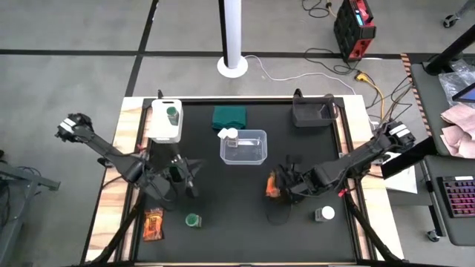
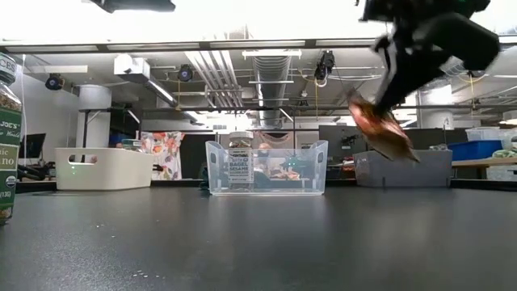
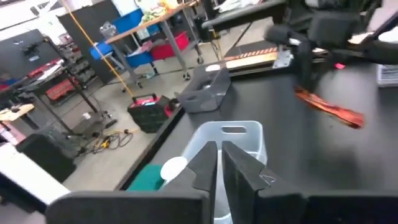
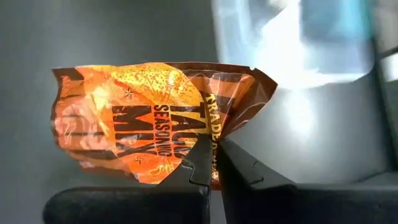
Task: Sort spices by type
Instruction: Put the bottom right spice pack into the black bin
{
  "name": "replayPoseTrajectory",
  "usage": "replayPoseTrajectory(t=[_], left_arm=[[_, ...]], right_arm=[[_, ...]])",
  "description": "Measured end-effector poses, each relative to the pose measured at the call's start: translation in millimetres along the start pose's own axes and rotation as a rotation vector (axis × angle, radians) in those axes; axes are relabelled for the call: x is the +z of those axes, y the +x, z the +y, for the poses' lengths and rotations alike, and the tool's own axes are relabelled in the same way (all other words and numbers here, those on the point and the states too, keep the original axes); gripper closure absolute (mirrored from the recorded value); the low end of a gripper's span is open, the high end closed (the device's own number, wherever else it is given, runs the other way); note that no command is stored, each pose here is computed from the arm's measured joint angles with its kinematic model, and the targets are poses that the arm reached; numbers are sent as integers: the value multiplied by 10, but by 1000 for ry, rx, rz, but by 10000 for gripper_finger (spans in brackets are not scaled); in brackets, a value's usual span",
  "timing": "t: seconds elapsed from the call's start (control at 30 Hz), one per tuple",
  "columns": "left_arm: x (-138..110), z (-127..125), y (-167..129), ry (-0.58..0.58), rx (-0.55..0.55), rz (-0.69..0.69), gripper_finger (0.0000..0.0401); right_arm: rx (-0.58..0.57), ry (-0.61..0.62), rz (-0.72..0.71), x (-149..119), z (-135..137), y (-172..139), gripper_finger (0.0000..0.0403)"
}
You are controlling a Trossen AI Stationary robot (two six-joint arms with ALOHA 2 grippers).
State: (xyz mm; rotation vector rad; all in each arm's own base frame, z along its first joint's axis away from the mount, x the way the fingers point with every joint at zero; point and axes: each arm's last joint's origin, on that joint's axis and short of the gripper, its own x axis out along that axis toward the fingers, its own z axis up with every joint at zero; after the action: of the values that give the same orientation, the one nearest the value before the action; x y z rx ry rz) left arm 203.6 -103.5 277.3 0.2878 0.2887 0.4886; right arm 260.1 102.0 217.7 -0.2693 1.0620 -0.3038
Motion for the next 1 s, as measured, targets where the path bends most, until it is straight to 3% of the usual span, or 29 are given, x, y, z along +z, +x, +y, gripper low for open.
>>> replayPoseTrajectory(t=[0.2,0.47,0.57,0.73,0.9,1.0], left_arm=[[-47,-130,188,-34,-85,24,330],[-60,-310,510,-78,-35,-29,223],[-66,-389,601,-81,-75,-61,197],[-100,-457,742,-128,-78,-88,178],[-164,-477,876,-140,-52,-83,177],[-176,-500,905,-152,-103,-90,177]], right_arm=[[-206,-12,-178,170,-15,-184,394],[-470,-32,-357,385,40,-138,394],[-593,-23,-398,466,80,-93,394],[-723,-58,-412,578,185,14,394],[-729,-26,-448,664,250,63,394],[-735,-7,-455,697,250,62,394]])
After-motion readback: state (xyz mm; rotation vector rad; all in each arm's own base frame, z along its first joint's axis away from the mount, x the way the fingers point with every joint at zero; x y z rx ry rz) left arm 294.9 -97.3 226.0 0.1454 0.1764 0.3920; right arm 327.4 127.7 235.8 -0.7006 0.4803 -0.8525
